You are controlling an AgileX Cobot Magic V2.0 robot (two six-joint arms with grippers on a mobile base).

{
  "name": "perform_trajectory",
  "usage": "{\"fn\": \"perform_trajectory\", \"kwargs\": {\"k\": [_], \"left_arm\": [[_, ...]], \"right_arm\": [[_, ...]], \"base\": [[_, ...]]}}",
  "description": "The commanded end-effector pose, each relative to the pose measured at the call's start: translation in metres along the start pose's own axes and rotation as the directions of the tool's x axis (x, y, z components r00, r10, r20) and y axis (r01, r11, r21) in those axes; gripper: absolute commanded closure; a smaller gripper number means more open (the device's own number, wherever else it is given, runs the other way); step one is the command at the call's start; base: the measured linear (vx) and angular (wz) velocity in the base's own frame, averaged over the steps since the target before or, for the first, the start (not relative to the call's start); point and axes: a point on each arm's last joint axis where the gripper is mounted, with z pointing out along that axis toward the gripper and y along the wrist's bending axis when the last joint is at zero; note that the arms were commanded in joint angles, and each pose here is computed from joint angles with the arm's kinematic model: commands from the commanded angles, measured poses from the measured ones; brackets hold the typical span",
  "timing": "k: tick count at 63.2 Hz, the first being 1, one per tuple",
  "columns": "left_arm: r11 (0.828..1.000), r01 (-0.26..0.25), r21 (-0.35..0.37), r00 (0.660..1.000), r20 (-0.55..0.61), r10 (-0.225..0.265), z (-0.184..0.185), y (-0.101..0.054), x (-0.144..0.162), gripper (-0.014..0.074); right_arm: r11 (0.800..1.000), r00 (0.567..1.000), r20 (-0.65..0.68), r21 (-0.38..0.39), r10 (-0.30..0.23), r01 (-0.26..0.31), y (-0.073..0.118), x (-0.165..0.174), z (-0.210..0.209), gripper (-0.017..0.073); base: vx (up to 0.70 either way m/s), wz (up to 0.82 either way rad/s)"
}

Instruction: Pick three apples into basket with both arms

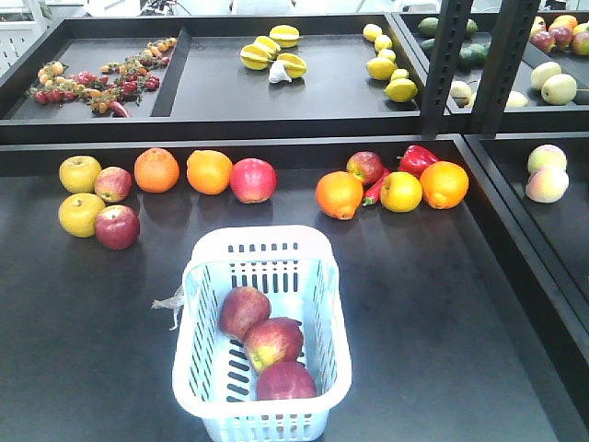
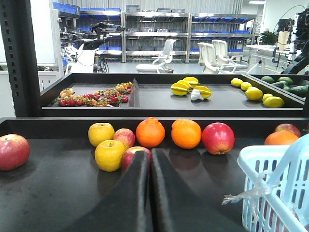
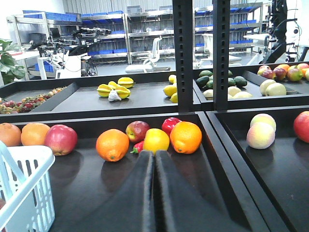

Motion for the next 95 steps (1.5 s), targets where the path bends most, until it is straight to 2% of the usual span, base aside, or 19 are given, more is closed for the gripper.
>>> {"fn": "perform_trajectory", "kwargs": {"k": [1,95], "left_arm": [[1.000,0.018,0.009,0.998,0.067,-0.019,-0.0005,-0.0004,-0.0001,0.0600],[1.000,0.018,0.009,0.998,0.067,-0.019,-0.0005,-0.0004,-0.0001,0.0600]], "right_arm": [[1.000,0.997,0.078,0.005,-0.017,0.016,-0.0003,-0.0030,-0.0005,0.0568],[1.000,0.997,0.077,0.002,-0.014,0.014,-0.0001,-0.0030,-0.0005,0.0568]], "base": [[0.00,0.00],[0.00,0.00]]}}
